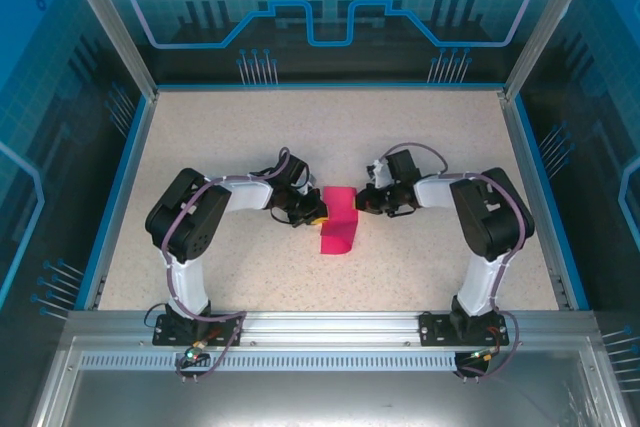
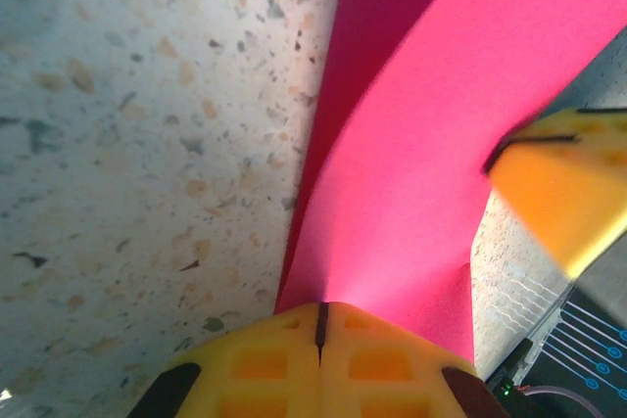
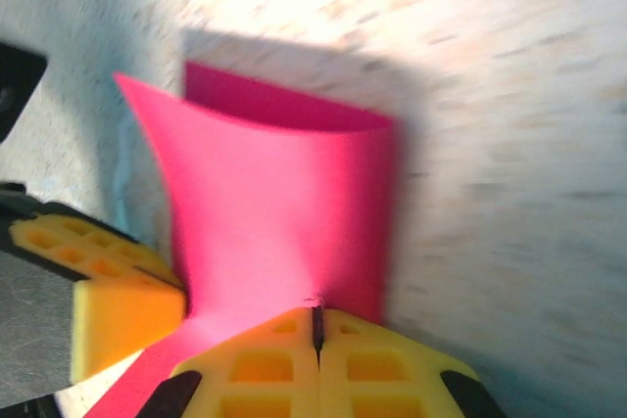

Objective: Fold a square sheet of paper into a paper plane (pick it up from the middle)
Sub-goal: Fold the square sheet of paper in half at the center of the table.

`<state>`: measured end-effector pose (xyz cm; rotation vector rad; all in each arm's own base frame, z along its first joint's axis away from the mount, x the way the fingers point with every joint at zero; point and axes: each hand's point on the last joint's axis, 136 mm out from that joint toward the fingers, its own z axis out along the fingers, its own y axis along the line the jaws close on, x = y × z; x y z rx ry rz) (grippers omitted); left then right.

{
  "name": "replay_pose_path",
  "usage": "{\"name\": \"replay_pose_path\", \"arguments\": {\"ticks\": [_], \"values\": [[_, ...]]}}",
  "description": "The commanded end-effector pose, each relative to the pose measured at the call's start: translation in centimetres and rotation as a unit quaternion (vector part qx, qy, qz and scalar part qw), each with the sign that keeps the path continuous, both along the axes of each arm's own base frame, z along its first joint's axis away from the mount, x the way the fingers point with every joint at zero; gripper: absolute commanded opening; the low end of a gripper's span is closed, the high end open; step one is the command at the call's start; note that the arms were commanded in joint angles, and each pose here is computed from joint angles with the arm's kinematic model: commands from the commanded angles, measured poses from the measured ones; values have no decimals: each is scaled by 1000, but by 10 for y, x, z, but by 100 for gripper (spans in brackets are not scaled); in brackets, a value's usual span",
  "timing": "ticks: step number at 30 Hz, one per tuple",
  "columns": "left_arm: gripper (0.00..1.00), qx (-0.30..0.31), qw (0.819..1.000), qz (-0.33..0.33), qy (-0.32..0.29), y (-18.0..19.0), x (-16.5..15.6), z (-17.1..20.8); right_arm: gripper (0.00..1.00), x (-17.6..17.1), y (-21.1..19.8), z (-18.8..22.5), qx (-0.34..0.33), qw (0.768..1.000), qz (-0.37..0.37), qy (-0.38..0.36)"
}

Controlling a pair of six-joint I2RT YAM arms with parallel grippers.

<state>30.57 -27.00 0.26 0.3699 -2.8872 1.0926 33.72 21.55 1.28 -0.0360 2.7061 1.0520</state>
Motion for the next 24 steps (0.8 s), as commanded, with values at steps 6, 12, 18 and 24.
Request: {"name": "replay_pose_path", "arguments": {"ticks": [6,12,18,24], "values": [[0,196,965,19,170,74,-91,-93,0,14,3,34,-33,998,-6,-52],[0,198,965,18,168,74,-89,-93,0,7,50,22,-15,999,41,-29],[0,199,965,20,170,76,-92,-93,0,15,51,1,-20,999,42,-9],[0,199,964,21,173,78,-97,-95,0,37,15,-16,-39,999,6,-3]]}}
